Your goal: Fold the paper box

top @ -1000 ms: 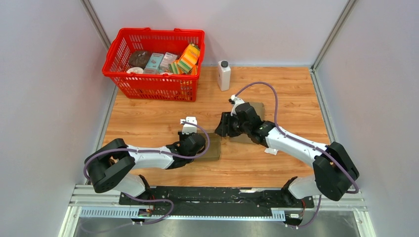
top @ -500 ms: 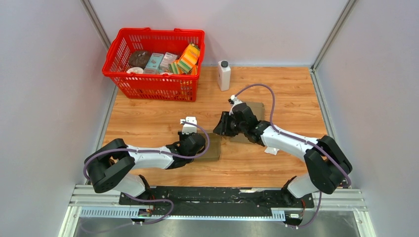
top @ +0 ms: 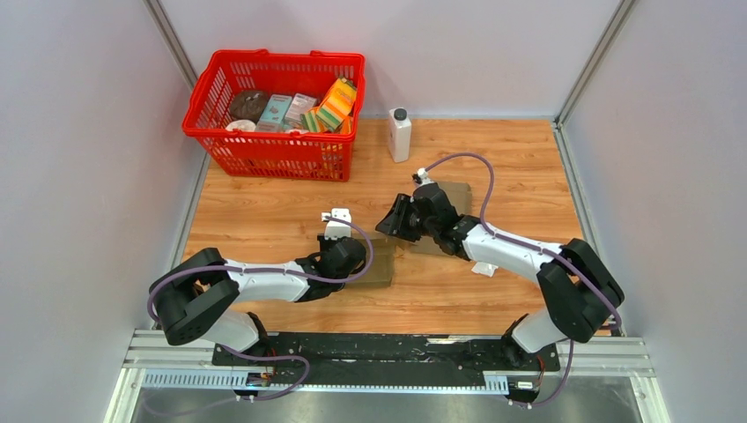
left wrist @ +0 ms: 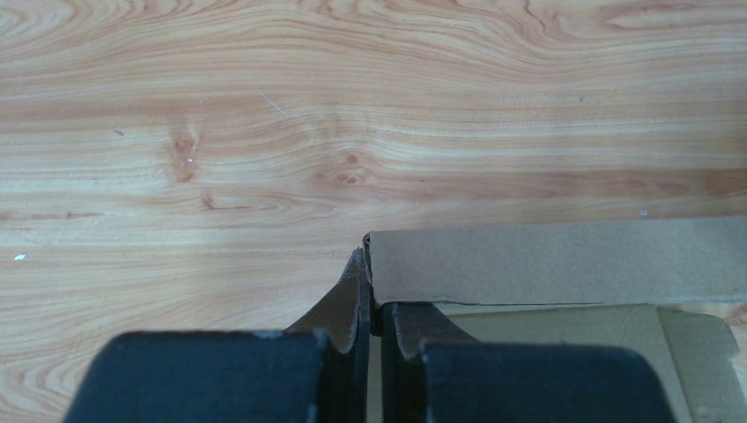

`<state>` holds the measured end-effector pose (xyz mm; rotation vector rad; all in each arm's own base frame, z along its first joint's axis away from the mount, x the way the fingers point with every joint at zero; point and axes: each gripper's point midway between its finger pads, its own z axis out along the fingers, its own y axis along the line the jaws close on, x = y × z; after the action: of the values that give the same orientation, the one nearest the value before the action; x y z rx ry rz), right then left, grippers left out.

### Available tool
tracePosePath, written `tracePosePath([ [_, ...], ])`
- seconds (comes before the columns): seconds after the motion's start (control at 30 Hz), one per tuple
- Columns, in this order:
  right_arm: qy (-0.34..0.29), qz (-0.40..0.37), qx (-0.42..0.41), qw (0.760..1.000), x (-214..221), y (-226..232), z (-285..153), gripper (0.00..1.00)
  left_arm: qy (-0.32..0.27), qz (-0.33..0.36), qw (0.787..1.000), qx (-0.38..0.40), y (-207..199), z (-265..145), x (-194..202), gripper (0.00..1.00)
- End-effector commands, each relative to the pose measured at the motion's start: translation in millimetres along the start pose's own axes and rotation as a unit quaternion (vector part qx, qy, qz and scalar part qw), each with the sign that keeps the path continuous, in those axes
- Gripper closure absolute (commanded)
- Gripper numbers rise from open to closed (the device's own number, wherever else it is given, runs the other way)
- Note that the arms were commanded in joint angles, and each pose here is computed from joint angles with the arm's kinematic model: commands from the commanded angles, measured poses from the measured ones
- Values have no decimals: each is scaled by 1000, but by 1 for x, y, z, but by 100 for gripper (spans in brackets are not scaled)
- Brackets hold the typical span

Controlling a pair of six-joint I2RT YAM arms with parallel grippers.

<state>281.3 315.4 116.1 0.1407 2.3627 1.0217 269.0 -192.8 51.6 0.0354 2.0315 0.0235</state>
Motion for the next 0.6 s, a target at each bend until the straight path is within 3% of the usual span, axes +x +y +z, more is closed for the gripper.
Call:
tracePosePath([
  [0.0,-39,-34,31,998,-14,-9,-12,57,12,-1,1000,13,-3,-3,5,100],
  [0.2,-52,-37,34,997,-12,-13,-25,57,18,1,1000,17,-7,-1,8,100],
  [0.57,-11,32,-21,999,5,4,-5,58,18,-1,1000,18,-5,-3,7,100],
])
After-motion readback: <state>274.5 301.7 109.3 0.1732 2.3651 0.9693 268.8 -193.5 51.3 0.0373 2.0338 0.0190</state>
